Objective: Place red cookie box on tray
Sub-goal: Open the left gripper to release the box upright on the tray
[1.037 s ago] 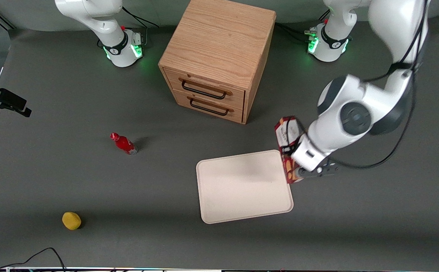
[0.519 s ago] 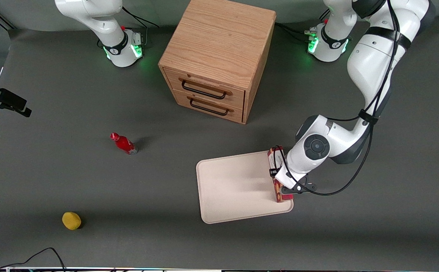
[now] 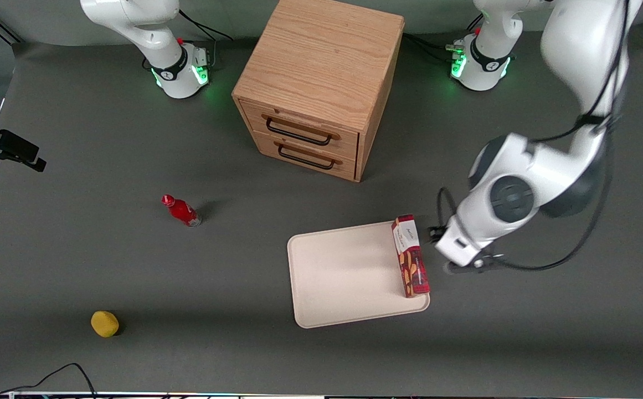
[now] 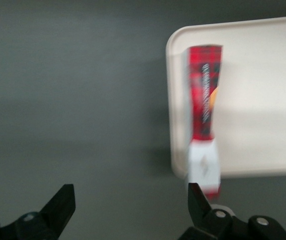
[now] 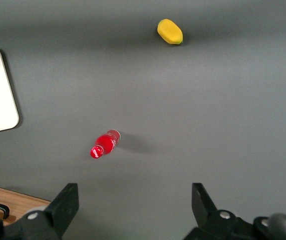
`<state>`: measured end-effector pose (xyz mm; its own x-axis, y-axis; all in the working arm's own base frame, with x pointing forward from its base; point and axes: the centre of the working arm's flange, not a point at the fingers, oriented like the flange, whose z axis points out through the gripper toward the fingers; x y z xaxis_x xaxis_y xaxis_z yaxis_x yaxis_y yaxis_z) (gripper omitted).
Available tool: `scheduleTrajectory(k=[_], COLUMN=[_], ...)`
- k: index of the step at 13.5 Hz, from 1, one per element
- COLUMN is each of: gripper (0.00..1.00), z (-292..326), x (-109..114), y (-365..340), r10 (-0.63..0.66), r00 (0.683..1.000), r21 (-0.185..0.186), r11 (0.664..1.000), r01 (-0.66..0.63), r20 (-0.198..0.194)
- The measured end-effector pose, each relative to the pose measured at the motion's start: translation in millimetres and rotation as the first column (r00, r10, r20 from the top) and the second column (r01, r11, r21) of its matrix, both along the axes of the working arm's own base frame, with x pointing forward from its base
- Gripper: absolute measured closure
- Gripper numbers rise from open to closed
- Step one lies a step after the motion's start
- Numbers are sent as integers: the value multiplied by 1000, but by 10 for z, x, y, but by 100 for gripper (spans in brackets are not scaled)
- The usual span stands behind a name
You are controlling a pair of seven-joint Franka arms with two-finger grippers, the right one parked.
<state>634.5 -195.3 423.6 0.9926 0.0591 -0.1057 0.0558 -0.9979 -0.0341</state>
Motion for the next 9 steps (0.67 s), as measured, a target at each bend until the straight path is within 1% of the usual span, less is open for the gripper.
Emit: scheduleTrajectory(k=[1,3,5,6,7,9], gripper=[0,0,0,0,0,0], z=[429,1126,1613,1754,1837,1916], x=[-102,-399,-747,-902,-1035,-1202], y=[331,980,1509,1716,1873,2013], r10=[-30,-94,-150,-167,-172,-169], r00=[999,993,983,980,979,980], r21=[3,12,-3,-10,-15,-20], r11=[1000,995,989,986,985,986], r01=[30,95,151,167,172,168], r20=[-24,-67,-104,-110,-108,-104])
